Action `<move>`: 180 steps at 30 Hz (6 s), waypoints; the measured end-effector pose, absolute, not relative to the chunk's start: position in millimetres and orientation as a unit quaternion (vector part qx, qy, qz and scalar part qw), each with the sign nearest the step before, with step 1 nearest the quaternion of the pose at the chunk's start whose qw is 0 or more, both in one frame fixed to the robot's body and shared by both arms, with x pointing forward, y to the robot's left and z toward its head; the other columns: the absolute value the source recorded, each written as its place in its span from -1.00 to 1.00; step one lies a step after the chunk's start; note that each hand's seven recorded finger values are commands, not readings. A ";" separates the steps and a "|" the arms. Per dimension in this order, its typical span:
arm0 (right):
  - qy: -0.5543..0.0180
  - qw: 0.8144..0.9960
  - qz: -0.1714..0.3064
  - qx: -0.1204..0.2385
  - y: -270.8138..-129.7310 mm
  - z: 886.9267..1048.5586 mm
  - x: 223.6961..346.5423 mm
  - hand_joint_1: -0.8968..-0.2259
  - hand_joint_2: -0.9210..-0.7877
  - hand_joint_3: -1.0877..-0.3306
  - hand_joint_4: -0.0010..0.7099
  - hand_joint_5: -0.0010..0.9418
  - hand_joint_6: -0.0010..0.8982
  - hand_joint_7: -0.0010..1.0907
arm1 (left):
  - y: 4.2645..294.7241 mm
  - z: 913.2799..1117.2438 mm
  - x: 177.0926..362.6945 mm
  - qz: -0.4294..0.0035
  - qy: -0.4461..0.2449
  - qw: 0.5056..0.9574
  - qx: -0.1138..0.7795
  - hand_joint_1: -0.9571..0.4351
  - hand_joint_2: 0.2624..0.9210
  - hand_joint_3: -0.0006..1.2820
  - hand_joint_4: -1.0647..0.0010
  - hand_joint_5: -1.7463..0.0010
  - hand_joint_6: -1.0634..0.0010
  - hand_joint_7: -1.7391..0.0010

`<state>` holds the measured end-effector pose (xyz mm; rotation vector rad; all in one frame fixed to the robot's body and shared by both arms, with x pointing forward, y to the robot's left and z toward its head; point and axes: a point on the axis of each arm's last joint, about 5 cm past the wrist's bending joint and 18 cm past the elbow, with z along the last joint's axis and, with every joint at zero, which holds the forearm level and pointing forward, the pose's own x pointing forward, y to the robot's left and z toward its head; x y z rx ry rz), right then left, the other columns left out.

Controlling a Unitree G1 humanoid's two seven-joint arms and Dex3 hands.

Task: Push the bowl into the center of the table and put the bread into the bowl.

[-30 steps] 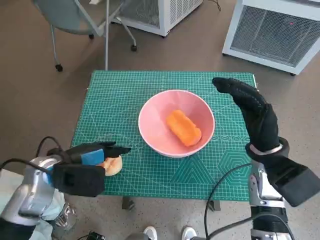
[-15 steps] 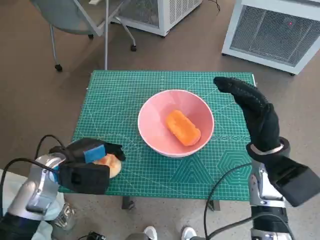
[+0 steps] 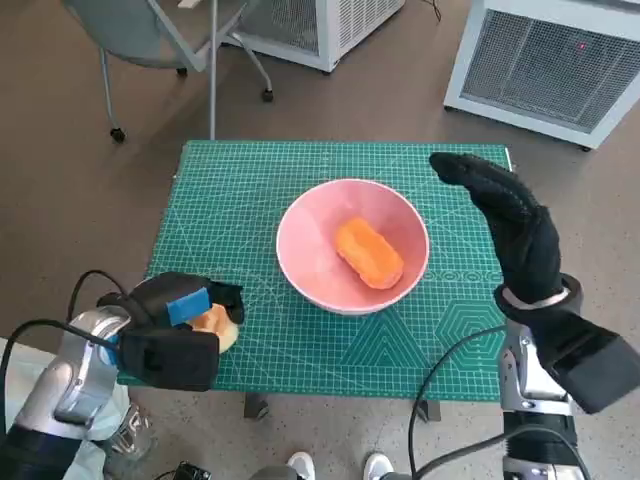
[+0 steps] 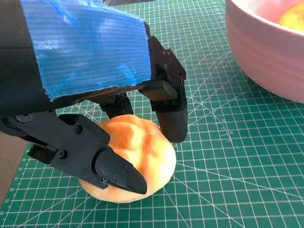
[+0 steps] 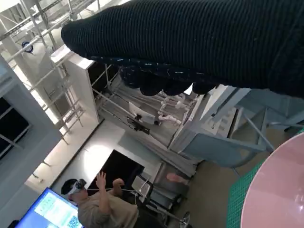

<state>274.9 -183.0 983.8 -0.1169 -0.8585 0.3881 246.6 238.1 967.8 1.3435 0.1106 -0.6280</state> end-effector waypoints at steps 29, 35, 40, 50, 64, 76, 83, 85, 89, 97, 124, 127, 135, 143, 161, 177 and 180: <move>-0.416 0.889 0.188 -0.045 -183.1 985.1 274.1 -0.29 -1.00 -0.25 -0.87 -1.00 -1.00 -0.44 | 245.3 991.9 257.8 -0.263 -0.010 0.765 0.588 0.38 1.00 -0.90 -0.37 -0.21 -0.12 -0.46; -0.416 0.889 0.188 -0.045 -183.1 985.3 274.0 -0.30 -1.00 -0.24 -0.86 -1.00 -1.00 -0.44 | 244.4 997.4 257.4 -0.266 -0.020 0.769 0.582 0.38 1.00 -0.90 -0.37 -0.20 -0.12 -0.47; -0.416 0.889 0.188 -0.046 -183.1 985.3 274.0 -0.29 -1.00 -0.24 -0.86 -1.00 -1.00 -0.44 | 240.7 1008.6 257.9 -0.266 -0.038 0.771 0.578 0.38 1.00 -0.90 -0.37 -0.21 -0.12 -0.46; -0.411 0.891 0.188 -0.047 -183.0 983.7 274.8 -0.28 -1.00 -0.24 -0.86 -1.00 -1.00 -0.44 | 224.7 1050.6 262.8 -0.229 -0.121 0.789 0.558 0.38 0.98 -0.90 -0.39 -0.20 -0.14 -0.44; -0.409 0.891 0.191 -0.049 -182.8 982.3 275.5 -0.29 -1.00 -0.25 -0.87 -1.00 -1.00 -0.44 | 177.7 1084.7 273.9 -0.223 -0.225 0.792 0.521 0.38 0.93 -0.93 -0.51 -0.21 -0.24 -0.29; -0.412 0.890 0.190 -0.051 -183.9 982.3 274.3 -0.29 -1.00 -0.25 -0.88 -1.00 -1.00 -0.44 | 135.9 1106.8 281.9 -0.258 -0.284 0.764 0.518 0.38 0.89 -0.93 -0.48 -0.34 -0.41 -0.06; -0.417 0.888 0.185 -0.054 -185.9 983.0 271.6 -0.29 -1.00 -0.26 -0.88 -1.00 -1.00 -0.45 | 114.6 1102.9 292.2 -0.287 -0.299 0.751 0.515 0.38 0.88 -0.92 -0.44 -0.40 -0.48 0.01; -0.417 0.889 0.183 -0.055 -186.4 982.9 270.4 -0.30 -1.00 -0.26 -0.88 -1.00 -1.00 -0.45 | 109.1 1099.5 295.4 -0.295 -0.303 0.746 0.514 0.38 0.89 -0.92 -0.44 -0.35 -0.43 -0.07; -0.416 0.890 0.179 -0.059 -187.2 982.6 268.7 -0.30 -1.00 -0.26 -0.88 -1.00 -1.00 -0.45 | 99.2 1090.7 304.0 -0.310 -0.304 0.737 0.518 0.38 0.91 -0.92 -0.45 -0.27 -0.33 -0.21; -0.416 0.892 0.166 -0.066 -190.0 983.1 266.3 -0.28 -1.00 -0.25 -0.88 -1.00 -1.00 -0.44 | 88.0 1072.1 323.0 -0.338 -0.281 0.734 0.517 0.38 0.98 -0.82 -0.28 -0.40 -0.03 -0.38; -0.418 0.893 0.148 -0.077 -192.6 985.0 264.4 -0.30 -1.00 -0.22 -0.87 -1.00 -1.00 -0.40 | 101.3 1045.3 340.7 -0.371 -0.203 0.755 0.502 -0.08 0.91 -0.99 0.93 1.00 0.54 1.00; -0.417 0.893 0.148 -0.078 -193.1 985.1 264.5 -0.30 -1.00 -0.21 -0.87 -0.99 -1.00 -0.40 | 109.4 1046.2 340.6 -0.371 -0.212 0.765 0.481 -0.12 0.91 -0.99 0.98 1.00 0.56 1.00; -0.418 0.892 0.148 -0.081 -194.3 989.0 264.5 -0.28 -1.00 -0.18 -0.87 -1.00 -1.00 -0.39 | 135.4 1051.6 339.5 -0.367 -0.238 0.805 0.401 -0.14 0.90 -1.00 1.00 1.00 0.57 1.00; -0.429 0.887 0.149 -0.085 -195.5 1003.5 267.9 -0.28 -1.00 -0.16 -0.88 -1.00 -1.00 -0.40 | 151.6 1054.3 335.5 -0.358 -0.308 0.840 0.270 -0.24 0.91 -0.99 0.97 0.99 0.53 0.99; -0.477 0.860 0.149 -0.106 -190.0 1045.7 273.7 -0.30 -1.00 -0.08 -0.81 -0.98 -0.99 -0.32 | 125.7 1030.0 325.9 -0.305 -0.425 0.851 -0.036 -0.51 1.00 -0.61 0.78 0.97 0.46 0.95; -0.476 0.859 0.149 -0.118 -192.5 1050.1 274.3 -0.36 -1.00 -0.03 -0.79 -0.98 -1.00 -0.27 | 120.3 1027.0 313.3 -0.247 -0.403 0.881 -0.011 -0.58 1.00 -0.44 0.75 0.98 0.51 0.95; -0.475 0.859 0.149 -0.119 -192.3 1050.5 274.1 -0.35 -1.00 -0.03 -0.79 -0.98 -1.00 -0.27 | 119.1 1026.4 312.7 -0.254 -0.400 0.881 -0.019 -0.59 1.00 -0.43 0.75 0.98 0.52 0.96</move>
